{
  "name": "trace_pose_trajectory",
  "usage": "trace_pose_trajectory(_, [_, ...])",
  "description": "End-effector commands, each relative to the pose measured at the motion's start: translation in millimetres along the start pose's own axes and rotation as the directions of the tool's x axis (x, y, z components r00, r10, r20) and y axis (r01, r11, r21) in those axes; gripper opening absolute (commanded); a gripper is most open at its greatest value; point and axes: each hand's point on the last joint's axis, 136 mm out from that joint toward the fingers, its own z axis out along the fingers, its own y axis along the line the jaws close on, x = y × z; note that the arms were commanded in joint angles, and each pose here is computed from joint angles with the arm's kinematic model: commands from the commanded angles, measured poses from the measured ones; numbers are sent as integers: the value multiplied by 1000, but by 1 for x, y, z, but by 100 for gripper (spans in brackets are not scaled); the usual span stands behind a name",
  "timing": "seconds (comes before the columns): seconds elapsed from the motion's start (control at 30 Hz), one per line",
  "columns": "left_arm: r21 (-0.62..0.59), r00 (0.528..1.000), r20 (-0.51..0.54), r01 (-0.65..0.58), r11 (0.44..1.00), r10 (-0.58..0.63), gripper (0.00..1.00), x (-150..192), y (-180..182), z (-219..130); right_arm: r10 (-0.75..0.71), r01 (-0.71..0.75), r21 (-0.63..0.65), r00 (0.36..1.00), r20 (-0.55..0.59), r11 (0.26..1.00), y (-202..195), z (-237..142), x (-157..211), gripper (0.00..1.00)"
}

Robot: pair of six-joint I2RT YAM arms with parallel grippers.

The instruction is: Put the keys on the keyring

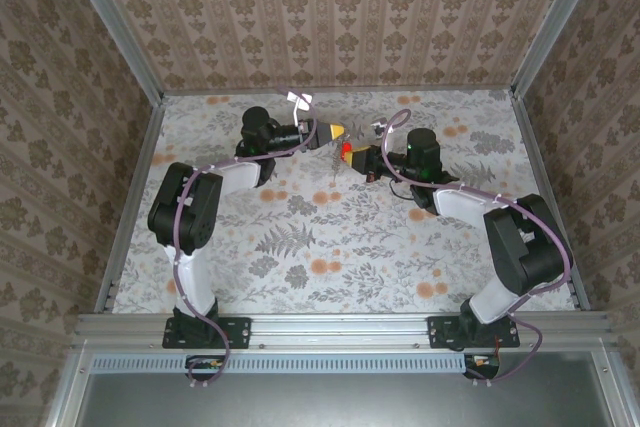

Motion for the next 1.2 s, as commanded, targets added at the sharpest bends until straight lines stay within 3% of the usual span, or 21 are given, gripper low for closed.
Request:
trace_pose_trajectory(0.0, [22, 998, 28, -56, 998, 56, 0, -8, -9, 1, -28, 28, -56, 1000, -7, 998, 18, 0, -6, 0])
trace_pose_trajectory(0.43, [24, 997, 33, -69, 997, 68, 0, -6, -8, 0, -36, 35, -35, 999, -5, 999, 18, 0, -9, 5])
trace_pose_trajectory(0.57, [19, 998, 32, -61, 998, 61, 0, -4, -5, 0, -33, 33, -24, 999, 9, 999, 15, -1, -12, 0])
trace_pose_trajectory(1.17, [6, 1000, -11, -26, 1000, 26, 0, 7, 8, -4, -50, 50, 16, 997, 58, 999, 13, -7, -31, 0])
